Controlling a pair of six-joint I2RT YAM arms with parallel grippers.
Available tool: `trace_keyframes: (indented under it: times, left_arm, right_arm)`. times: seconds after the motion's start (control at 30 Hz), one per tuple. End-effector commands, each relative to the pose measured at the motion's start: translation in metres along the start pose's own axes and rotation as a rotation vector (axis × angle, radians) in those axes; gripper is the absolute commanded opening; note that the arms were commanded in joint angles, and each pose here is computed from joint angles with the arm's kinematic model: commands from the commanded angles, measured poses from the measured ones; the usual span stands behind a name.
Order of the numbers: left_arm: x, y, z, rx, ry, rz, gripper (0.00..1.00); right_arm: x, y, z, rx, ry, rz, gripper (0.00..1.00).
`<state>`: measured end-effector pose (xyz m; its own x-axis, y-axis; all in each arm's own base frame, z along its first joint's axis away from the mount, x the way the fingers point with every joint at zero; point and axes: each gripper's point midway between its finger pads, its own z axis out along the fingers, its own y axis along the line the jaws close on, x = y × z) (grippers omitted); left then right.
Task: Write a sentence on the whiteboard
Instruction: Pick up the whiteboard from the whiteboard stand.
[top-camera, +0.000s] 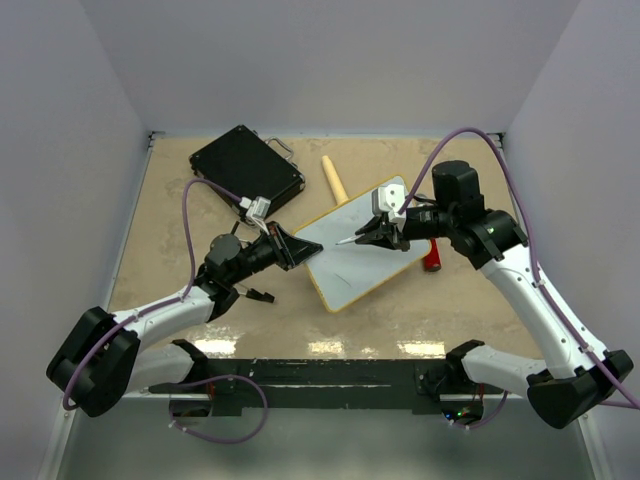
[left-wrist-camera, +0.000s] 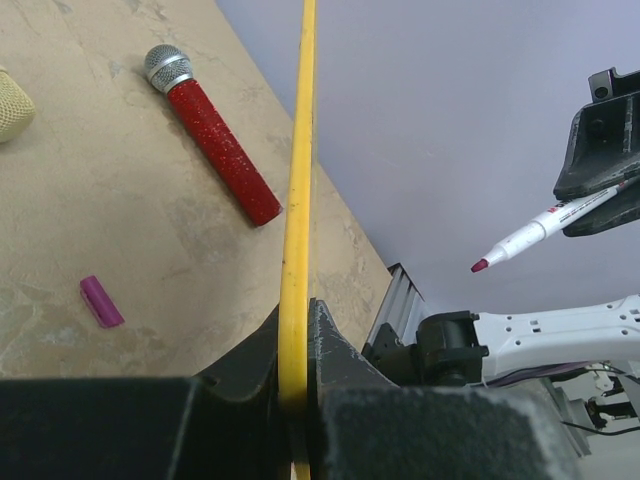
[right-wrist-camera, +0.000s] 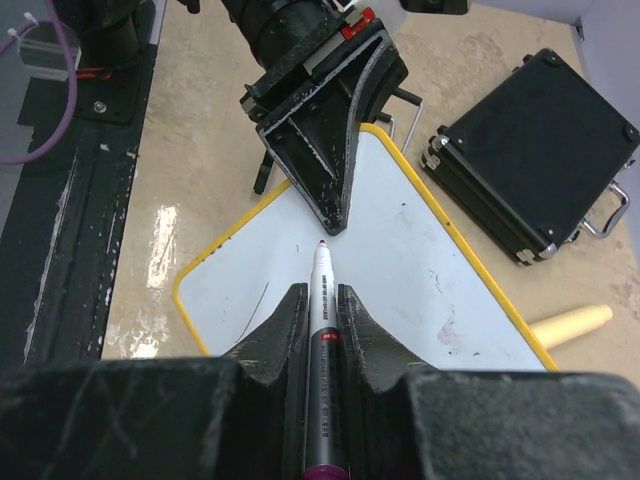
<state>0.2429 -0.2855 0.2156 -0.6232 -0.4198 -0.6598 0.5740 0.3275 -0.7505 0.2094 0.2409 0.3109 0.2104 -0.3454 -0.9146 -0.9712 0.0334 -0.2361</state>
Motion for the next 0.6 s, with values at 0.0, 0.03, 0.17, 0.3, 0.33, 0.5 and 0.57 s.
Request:
trace_keyframes:
  times: [0.0,0.03,0.17,0.3,0.33,0.5,0.57]
  left_arm:
    - [-0.0405,-0.0518,0.0044,0.176,-0.124,0.063,0.0]
    - [-0.0398,-0.0516,0.0043,0.176,-0.122,0.061,0.0]
    - [-0.0407,-0.0529,0.0041,0.179,-0.124,0.062,0.0]
    - [-0.0402,-0.0528,0.0039,0.18,-0.123,0.06,0.0]
    - [-0.0402,-0.0529,0.0039,0.18,-0.123,0.06,0.0]
    - [-0.0408,-0.0545,0.0042,0.188,-0.124,0.055,0.0]
    - [-0.0422,-0.0561,0.0047,0.193,-0.128,0.052,0.0]
  right_arm:
    - [-0.0105,0.0009,-0.0031,0.004,-0.032,-0.024,0.0]
    - [-0.0107,0.0011,-0.0031,0.003,-0.032,-0.024,0.0]
    - [-0.0098,0.0025,-0.003,-0.002,-0.034,-0.02,0.0]
    - [-0.0091,0.0029,-0.0027,-0.003,-0.035,-0.021,0.0]
    - [-0.0087,0.0028,-0.0024,-0.004,-0.034,-0.02,0.0]
    - [-0.0095,0.0011,-0.0018,-0.001,-0.036,-0.011,0.0]
    - [-0.0096,-0.0018,0.0006,0.001,-0.035,-0.001,0.0]
